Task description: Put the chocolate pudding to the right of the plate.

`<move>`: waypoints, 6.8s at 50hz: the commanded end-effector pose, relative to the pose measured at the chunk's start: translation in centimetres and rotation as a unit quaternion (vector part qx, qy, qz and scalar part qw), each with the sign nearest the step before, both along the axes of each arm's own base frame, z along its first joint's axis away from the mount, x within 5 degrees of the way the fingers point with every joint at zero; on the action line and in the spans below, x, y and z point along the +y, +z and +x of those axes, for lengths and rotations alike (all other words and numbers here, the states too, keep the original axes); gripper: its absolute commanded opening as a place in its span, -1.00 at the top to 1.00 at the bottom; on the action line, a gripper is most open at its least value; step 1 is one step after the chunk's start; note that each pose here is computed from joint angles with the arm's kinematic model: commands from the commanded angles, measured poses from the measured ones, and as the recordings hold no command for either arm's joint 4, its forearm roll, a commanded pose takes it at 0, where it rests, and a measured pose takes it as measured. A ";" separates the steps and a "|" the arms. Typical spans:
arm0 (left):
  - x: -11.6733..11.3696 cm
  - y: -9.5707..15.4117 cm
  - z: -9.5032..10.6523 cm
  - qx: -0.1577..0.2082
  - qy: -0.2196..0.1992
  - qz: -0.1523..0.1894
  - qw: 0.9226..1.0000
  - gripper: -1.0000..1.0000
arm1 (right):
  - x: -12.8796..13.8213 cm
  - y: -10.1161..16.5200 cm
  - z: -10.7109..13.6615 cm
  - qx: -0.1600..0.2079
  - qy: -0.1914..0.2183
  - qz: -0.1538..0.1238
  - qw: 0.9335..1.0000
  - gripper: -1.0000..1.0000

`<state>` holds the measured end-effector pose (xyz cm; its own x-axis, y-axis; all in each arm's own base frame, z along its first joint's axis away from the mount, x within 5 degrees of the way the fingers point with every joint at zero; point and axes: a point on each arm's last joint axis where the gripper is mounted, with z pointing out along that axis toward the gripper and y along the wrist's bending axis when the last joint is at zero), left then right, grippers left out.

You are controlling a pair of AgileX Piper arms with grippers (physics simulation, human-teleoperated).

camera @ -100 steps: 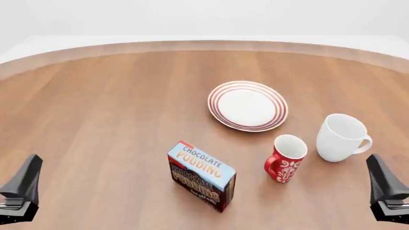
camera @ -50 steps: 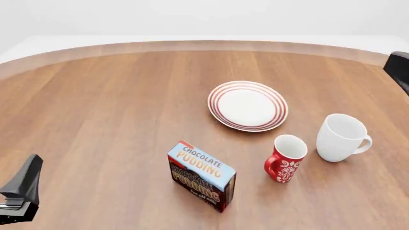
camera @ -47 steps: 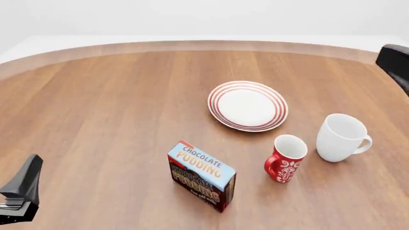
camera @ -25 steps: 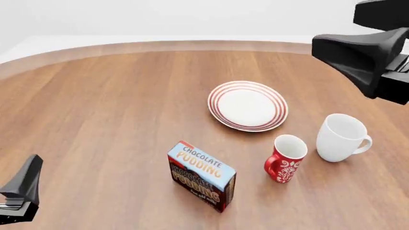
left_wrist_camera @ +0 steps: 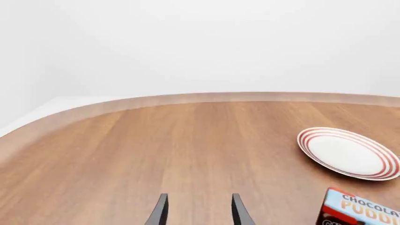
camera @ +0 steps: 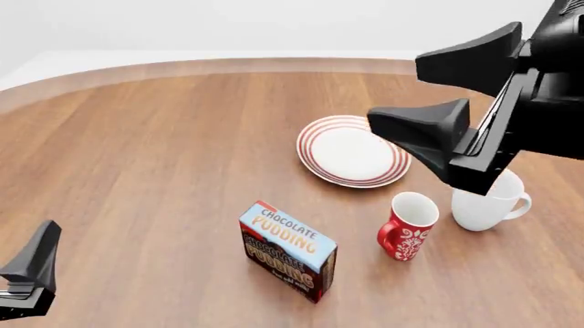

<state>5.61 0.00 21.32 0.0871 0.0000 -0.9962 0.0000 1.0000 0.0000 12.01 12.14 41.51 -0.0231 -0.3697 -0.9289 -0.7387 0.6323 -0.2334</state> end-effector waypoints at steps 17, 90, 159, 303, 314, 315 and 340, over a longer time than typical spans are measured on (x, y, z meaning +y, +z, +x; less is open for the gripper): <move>0.0 0.0 0.0 0.000 0.000 0.000 1.000 -1.00 | 4.6 -5.6 1.2 0.063 0.040 -0.002 0.997 -1.00; 0.0 0.0 0.0 0.000 0.000 0.000 1.000 -1.00 | 5.1 -10.5 2.9 0.091 0.013 -0.022 0.995 -1.00; 0.0 0.0 0.0 0.000 0.000 0.000 1.000 -1.00 | 9.4 -15.2 5.8 0.123 0.021 -0.057 0.991 -1.00; 0.0 0.0 0.0 0.000 0.000 0.000 1.000 -1.00 | 9.4 -23.2 7.1 0.164 -0.003 -0.092 0.982 1.00; 0.0 0.0 0.0 0.000 0.000 0.000 1.000 -1.00 | 9.5 -20.9 6.9 0.140 0.008 -0.081 0.987 1.00; 0.0 0.0 0.0 0.000 0.000 0.000 1.000 -1.00 | 9.4 -20.4 6.9 0.133 0.008 -0.078 0.988 1.00; 0.0 0.0 0.0 0.000 0.000 0.000 1.000 -1.00 | 9.4 -2.9 13.0 -0.024 -0.035 -0.002 0.999 1.00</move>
